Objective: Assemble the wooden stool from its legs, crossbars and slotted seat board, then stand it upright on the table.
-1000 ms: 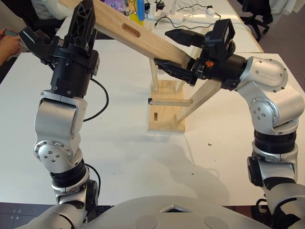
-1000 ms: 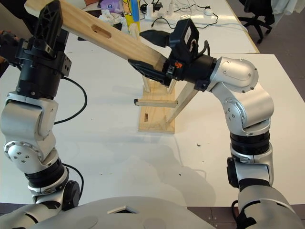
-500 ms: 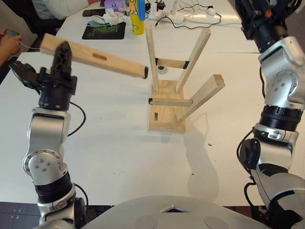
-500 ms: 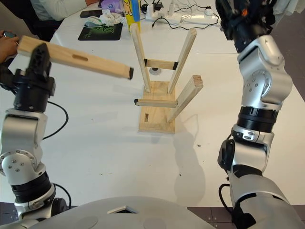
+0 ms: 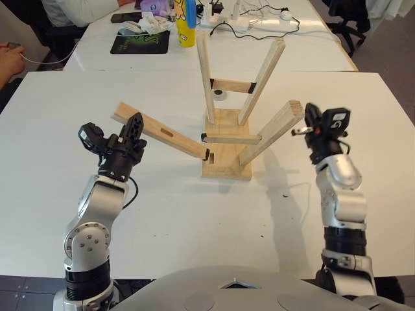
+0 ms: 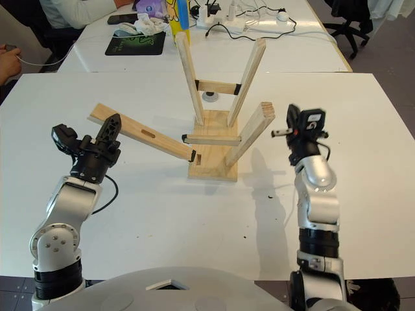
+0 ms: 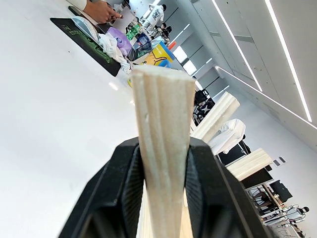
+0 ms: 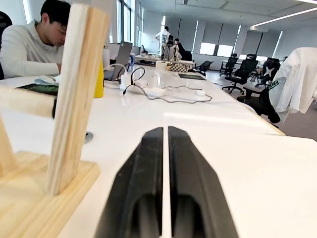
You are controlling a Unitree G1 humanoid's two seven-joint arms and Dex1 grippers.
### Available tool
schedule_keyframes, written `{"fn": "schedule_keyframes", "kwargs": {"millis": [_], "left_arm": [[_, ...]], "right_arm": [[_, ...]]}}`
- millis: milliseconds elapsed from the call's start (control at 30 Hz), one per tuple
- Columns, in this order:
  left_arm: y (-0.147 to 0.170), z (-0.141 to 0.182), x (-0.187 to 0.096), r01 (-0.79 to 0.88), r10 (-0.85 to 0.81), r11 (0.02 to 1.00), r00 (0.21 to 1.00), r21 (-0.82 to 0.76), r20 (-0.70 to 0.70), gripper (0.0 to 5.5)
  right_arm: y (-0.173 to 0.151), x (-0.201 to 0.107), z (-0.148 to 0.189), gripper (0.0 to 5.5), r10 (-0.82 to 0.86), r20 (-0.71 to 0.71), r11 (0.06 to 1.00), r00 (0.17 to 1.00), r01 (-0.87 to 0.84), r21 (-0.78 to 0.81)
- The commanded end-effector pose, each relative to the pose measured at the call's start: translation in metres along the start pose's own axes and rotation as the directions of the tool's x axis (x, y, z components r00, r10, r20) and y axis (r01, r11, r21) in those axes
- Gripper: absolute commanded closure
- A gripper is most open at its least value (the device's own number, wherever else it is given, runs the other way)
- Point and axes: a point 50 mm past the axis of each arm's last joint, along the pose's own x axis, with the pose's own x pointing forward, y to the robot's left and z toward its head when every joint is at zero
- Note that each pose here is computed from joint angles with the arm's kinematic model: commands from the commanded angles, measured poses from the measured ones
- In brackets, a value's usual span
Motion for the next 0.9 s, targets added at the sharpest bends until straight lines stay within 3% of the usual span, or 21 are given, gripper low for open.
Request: {"fn": "schedule_keyframes", "kwargs": {"millis": [33,333,700,900], "left_arm": [[-0.007,-0.002,0.002,0.0,0.0,1.0,1.0,-0.002,0.005,4.45],[-0.001,-0.02,0.004,-0.064,0.063,0.998,0.998,-0.027,-0.031,4.45],[-0.022,-0.012,0.002,-0.055,0.054,0.963,0.998,0.265,0.011,4.45],[-0.027,-0.013,0.004,-0.051,0.052,0.937,0.999,0.345,0.008,4.45]], "right_arm": [[0.009,-0.002,-0.001,5.5,0.003,0.016,1.0,1.0,-0.002,-0.007],[0.014,0.004,0.002,5.5,0.018,0.027,1.0,0.999,-0.018,-0.011],[0.02,0.001,0.004,5.5,0.02,0.032,1.0,0.999,-0.019,-0.014],[0.022,-0.003,0.003,5.5,0.014,0.03,1.0,0.999,-0.013,-0.012]]}}
